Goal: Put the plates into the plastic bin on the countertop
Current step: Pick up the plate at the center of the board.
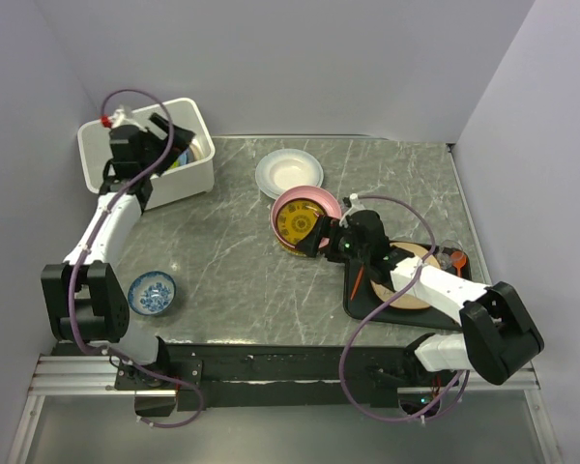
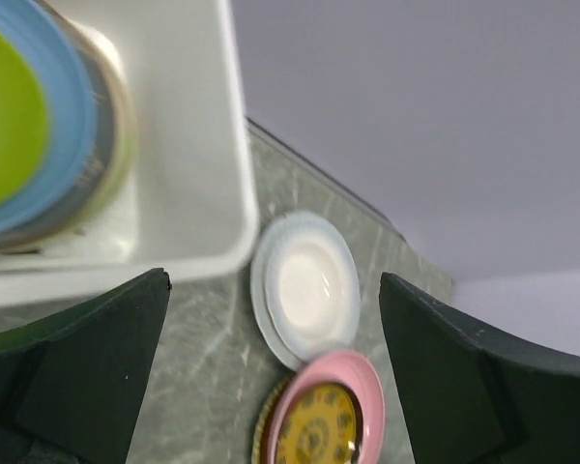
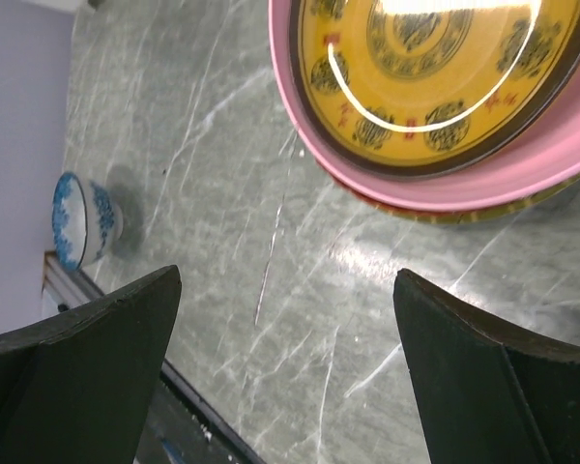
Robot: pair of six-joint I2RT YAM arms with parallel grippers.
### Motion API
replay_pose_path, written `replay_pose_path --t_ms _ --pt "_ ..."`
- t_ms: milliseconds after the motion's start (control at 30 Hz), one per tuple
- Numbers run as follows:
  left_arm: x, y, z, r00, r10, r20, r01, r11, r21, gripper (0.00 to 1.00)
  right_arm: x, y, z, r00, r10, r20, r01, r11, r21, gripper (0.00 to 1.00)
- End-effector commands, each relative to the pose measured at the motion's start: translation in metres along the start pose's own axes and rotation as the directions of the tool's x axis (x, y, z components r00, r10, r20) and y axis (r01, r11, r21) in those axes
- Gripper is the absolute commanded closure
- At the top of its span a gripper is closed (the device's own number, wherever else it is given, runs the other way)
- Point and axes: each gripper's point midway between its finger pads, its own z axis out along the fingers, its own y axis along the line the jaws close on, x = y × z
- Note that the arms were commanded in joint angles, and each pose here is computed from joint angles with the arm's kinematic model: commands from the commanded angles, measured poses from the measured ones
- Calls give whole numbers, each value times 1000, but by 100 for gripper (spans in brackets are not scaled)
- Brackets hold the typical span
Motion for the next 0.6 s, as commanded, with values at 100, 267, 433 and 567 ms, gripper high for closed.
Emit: replay_pose_path --t_ms 100,267,433,567 --pt "56 -47 -15 992 80 -96 -65 986 156 6 -44 4 -8 987 -45 154 34 997 76 3" --pt "101 -50 -20 978 96 -183 -61 980 189 7 -60 -12 -10 977 -49 206 18 989 148 3" --pt "151 -55 -27 953 129 -274 -73 976 206 7 -73 -19 -5 971 -49 233 9 985 172 4" --pt "176 -54 -35 938 144 -315 -81 975 205 7 -81 -26 2 969 -59 240 11 981 196 4"
